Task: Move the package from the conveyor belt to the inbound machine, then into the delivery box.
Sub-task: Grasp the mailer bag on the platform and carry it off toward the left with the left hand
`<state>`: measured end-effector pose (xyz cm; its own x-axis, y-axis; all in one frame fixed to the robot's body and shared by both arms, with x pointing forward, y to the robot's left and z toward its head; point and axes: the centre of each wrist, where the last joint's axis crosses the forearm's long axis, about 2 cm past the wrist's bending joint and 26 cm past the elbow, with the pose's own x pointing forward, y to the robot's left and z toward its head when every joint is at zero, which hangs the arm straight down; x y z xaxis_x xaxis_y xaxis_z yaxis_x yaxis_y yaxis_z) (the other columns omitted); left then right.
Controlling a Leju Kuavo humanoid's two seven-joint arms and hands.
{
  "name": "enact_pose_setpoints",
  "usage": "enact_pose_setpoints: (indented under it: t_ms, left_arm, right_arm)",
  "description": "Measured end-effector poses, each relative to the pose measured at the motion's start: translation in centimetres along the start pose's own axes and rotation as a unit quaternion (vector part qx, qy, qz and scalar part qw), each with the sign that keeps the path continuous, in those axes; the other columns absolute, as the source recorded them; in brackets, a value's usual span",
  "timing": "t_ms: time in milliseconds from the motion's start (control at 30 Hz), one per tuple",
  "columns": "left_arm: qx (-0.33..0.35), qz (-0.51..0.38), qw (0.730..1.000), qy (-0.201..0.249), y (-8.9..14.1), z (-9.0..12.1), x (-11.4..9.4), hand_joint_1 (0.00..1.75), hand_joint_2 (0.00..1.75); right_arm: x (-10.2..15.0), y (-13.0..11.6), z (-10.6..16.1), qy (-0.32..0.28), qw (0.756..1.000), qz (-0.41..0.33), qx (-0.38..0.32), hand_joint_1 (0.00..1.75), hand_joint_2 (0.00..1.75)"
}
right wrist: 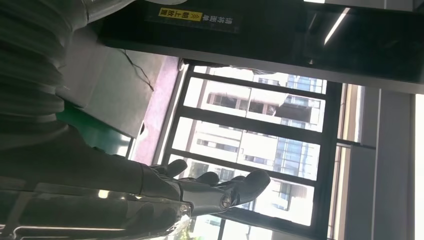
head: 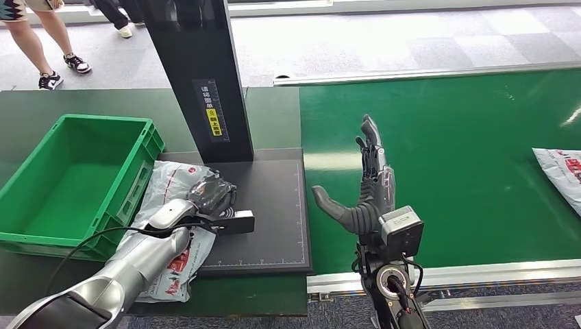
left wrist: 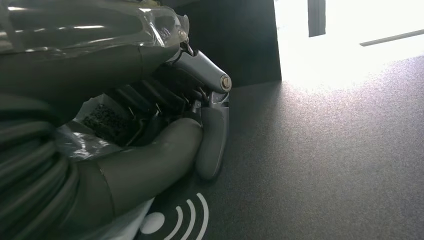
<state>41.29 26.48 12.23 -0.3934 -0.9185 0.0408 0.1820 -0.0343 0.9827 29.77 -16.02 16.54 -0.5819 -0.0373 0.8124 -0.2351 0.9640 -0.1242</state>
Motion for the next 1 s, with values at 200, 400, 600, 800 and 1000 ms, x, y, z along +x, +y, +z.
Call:
enact_pose_setpoints:
  t_ms: [200,400,600,800,1000]
  left_arm:
    - [-0.006,0.004,1.0,-0.008,0.0,-0.1,0.1,1.75,1.75]
    - [0.032,0.019,0.999,-0.028,-0.6,0.3,0.5,1.75,1.75]
    - [0.077,0.039,0.995,-0.053,-0.9,1.2,1.5,1.75,1.75]
    - [0.144,0.052,0.985,-0.078,0.1,2.0,2.4,1.75,1.75]
    - [0.224,0.083,0.962,-0.133,2.5,3.4,4.2,1.75,1.75]
  right_arm:
    - [-0.1,-0.1,0.1,0.001,1.0,0.001,0.0,0.0,1.75]
    - [-0.2,-0.4,0.2,0.002,1.0,0.002,-0.004,0.0,1.75]
    - [-0.3,-0.5,0.5,0.006,1.0,0.006,-0.009,0.0,1.75]
    - [-0.3,-0.6,0.7,0.008,1.0,0.009,-0.012,0.0,1.75]
    - [-0.5,-0.6,1.2,0.014,1.0,0.015,-0.02,0.0,1.75]
